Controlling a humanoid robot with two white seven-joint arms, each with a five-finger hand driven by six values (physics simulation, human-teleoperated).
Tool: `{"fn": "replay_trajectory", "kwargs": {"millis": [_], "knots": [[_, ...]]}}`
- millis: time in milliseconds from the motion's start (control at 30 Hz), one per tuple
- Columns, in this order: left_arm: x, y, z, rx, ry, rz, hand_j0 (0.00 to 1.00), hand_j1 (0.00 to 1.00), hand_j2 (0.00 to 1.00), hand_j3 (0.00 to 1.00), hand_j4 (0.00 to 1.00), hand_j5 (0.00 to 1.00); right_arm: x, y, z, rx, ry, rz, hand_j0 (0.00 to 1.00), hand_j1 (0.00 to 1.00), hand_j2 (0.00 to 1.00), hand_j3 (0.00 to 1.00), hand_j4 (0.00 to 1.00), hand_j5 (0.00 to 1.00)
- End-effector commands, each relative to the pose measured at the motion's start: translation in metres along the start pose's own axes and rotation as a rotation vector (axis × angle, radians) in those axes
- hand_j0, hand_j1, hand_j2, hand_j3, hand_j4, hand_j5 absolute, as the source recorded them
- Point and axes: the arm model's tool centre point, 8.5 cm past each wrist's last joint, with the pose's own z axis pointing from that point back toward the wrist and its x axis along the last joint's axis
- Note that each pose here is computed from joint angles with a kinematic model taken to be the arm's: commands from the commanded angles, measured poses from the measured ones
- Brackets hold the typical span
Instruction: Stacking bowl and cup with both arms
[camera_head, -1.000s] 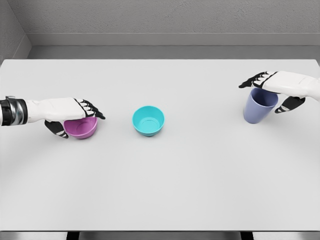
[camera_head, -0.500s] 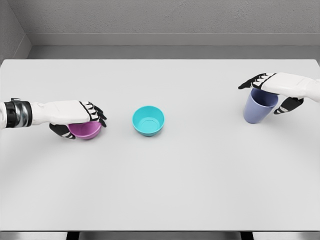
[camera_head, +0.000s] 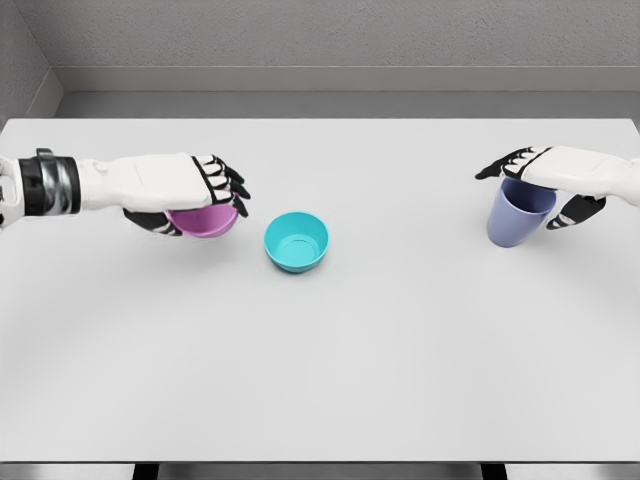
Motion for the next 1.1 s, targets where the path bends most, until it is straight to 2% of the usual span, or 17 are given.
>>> {"fn": "replay_trajectory", "kwargs": {"millis": [0, 200, 500, 633, 967, 1067], "knots": [[0.009, 0.008, -0.016, 0.036, -0.040, 0.006, 0.65, 0.65, 0.65, 0.65, 0.65, 0.65, 0.000, 0.000, 0.000, -0.003, 0.000, -0.005, 1.00, 1.00, 1.00, 1.00, 1.00, 1.00], [0.024, 0.021, -0.047, 0.088, -0.105, 0.004, 0.64, 0.64, 0.64, 0.64, 0.64, 0.64, 0.002, -0.002, 0.000, -0.003, -0.004, 0.003, 1.00, 1.00, 1.00, 1.00, 1.00, 1.00], [0.034, 0.029, -0.064, 0.116, -0.144, -0.001, 0.65, 0.65, 0.65, 0.65, 0.65, 0.65, 0.004, 0.000, -0.001, 0.004, -0.009, 0.005, 1.00, 1.00, 1.00, 1.00, 1.00, 1.00], [0.042, 0.024, -0.074, 0.092, -0.171, -0.003, 0.65, 0.65, 0.65, 0.65, 0.65, 0.65, 0.004, 0.000, -0.001, 0.004, -0.009, 0.005, 1.00, 1.00, 1.00, 1.00, 1.00, 1.00], [0.043, 0.018, -0.079, 0.076, -0.170, 0.000, 0.68, 0.68, 0.68, 0.68, 0.68, 0.68, 0.006, 0.009, -0.008, 0.030, -0.021, -0.002, 1.00, 1.00, 1.00, 1.00, 1.00, 1.00], [0.042, 0.007, -0.085, 0.039, -0.169, 0.008, 0.68, 0.68, 0.68, 0.68, 0.68, 0.68, 0.006, 0.010, -0.009, 0.032, -0.020, -0.004, 1.00, 1.00, 1.00, 1.00, 1.00, 1.00]]}}
